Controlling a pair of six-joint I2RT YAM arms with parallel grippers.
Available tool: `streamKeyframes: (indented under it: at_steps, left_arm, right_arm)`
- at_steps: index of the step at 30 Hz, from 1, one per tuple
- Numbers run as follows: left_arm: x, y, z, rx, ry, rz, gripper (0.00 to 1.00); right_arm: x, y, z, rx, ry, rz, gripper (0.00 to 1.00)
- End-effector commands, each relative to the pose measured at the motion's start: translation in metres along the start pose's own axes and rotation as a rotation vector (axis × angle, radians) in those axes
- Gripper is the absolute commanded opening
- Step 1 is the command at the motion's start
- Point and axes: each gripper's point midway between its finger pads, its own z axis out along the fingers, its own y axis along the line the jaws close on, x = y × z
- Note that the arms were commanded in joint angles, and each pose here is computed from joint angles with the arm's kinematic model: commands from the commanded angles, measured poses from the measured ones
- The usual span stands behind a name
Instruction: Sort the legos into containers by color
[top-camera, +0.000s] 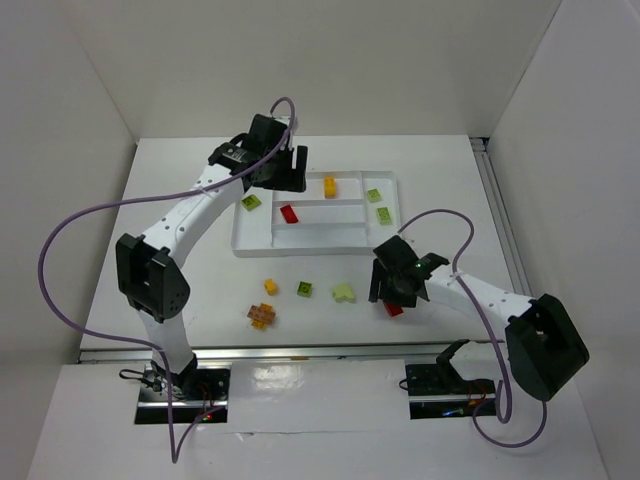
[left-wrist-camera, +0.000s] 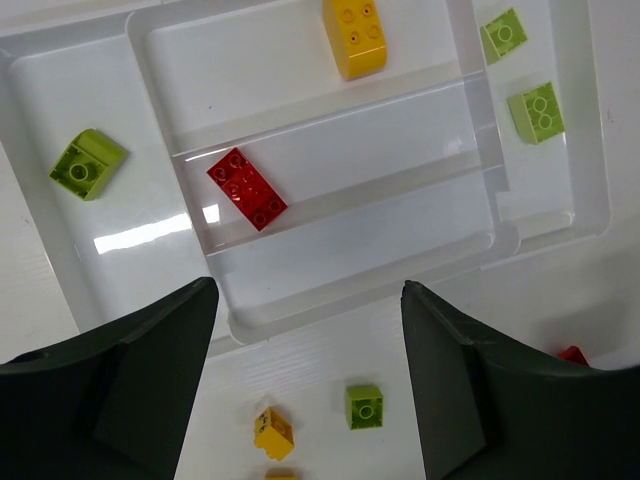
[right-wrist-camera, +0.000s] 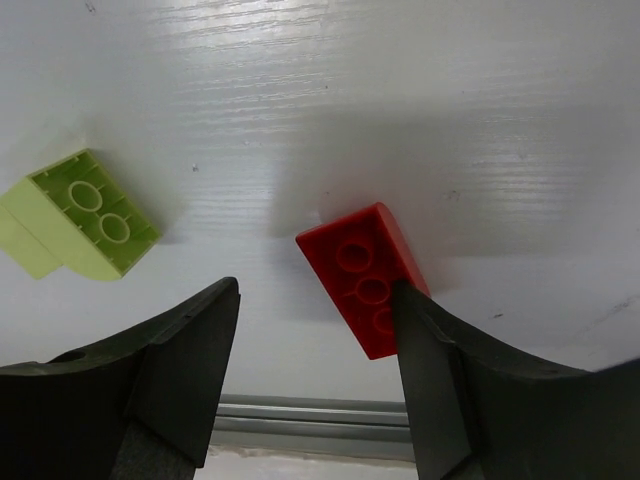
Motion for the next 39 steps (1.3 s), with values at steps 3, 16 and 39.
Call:
streamKeyframes:
  at_steps: [3, 16, 39]
  left_arm:
    - [-0.006, -0.002, 0.0, 0.008, -0.009, 0.009, 0.83]
    - [-0.003, -0.003, 0.004, 0.015, 0.003, 0.009, 0.82]
    - [0.005, -0.001, 0.013, 0.008, 0.03, 0.01, 0.81]
  right_arm:
    - [-0.001, -0.008, 0.005, 0.053, -0.02, -0.018, 0.68]
    - [-0.037, -0.003, -0.03, 0.054, -0.15, 0.009, 0.87]
    - [-0.019, 0.003, -0.002, 0.061, -0.076, -0.056, 0.34]
